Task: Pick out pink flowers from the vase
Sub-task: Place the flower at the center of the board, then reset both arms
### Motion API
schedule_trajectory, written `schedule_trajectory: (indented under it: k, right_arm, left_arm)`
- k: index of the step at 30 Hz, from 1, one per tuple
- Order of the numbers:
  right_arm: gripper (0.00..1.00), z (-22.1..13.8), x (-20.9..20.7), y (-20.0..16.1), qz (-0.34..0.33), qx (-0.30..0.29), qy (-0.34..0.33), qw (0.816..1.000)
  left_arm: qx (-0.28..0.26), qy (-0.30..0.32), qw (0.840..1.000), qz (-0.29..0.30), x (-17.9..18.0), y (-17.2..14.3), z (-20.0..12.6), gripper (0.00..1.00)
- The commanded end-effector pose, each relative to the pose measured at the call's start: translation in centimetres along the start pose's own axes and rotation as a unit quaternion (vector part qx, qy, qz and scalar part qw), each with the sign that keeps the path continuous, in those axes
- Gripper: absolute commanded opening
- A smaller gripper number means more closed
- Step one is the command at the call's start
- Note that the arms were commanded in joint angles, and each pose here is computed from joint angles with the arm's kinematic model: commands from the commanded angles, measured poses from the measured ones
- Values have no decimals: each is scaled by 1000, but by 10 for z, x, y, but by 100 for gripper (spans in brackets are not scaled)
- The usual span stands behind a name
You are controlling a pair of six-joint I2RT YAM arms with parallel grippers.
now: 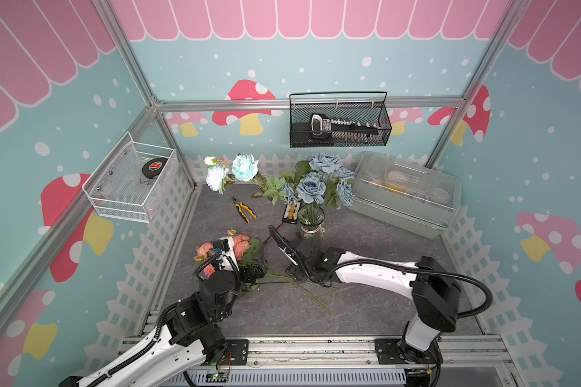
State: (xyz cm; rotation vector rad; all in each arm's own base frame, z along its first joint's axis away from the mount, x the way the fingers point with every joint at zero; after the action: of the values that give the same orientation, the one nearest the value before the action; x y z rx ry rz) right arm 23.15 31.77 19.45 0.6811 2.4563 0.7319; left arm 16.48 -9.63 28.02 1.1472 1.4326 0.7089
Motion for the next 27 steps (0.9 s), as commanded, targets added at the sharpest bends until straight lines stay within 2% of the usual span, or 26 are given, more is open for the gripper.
schedule_trajectory:
  k: [1,4,7,11,13,18,21,24,27]
  right_arm:
    - [86,-26,-34,-4,61,-39,-28,997]
    - [89,-52,-70,-12,123,-85,-30,988]
    - [93,-73,-105,-30,161,-100,-83,978]
    - [98,-89,-130,-52,177,-98,-144,969]
    - [99,-93,-143,-64,205,-97,-176,958]
    - [99,-95,-191,-106,328,-82,-254,906]
    - [99,-89,-215,-134,378,-65,-275,882]
    - [99,-83,-238,-158,414,-48,-318,852]
    - [99,-78,-258,-178,425,-37,-366,827]
  left_arm:
    - [-27,8,1000,8,-14,26,1,99]
    - [-34,25,999,28,-26,42,9,99]
    - [-39,56,997,24,-24,52,23,99]
    - [-11,110,994,-3,4,58,45,99]
    - [6,146,989,-25,26,60,54,99]
    - [41,221,970,-90,85,68,81,99]
    - [67,252,957,-126,118,59,101,99]
    - [65,277,950,-130,142,51,115,99]
    - [50,307,946,-91,155,53,128,99]
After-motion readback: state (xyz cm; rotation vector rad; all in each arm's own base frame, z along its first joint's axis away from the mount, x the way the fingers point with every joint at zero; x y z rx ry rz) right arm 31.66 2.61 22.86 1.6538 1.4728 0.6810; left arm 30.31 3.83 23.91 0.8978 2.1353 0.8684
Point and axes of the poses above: each gripper's point midway between its finger pads, its own z axis out along the fingers, its own x axis along the line the jaws close on, y = z × x, the point moved 7 cm from there along -z, back along the fingers, and after that the axes turned 7 degrees about -z, right-handed, at the moved point
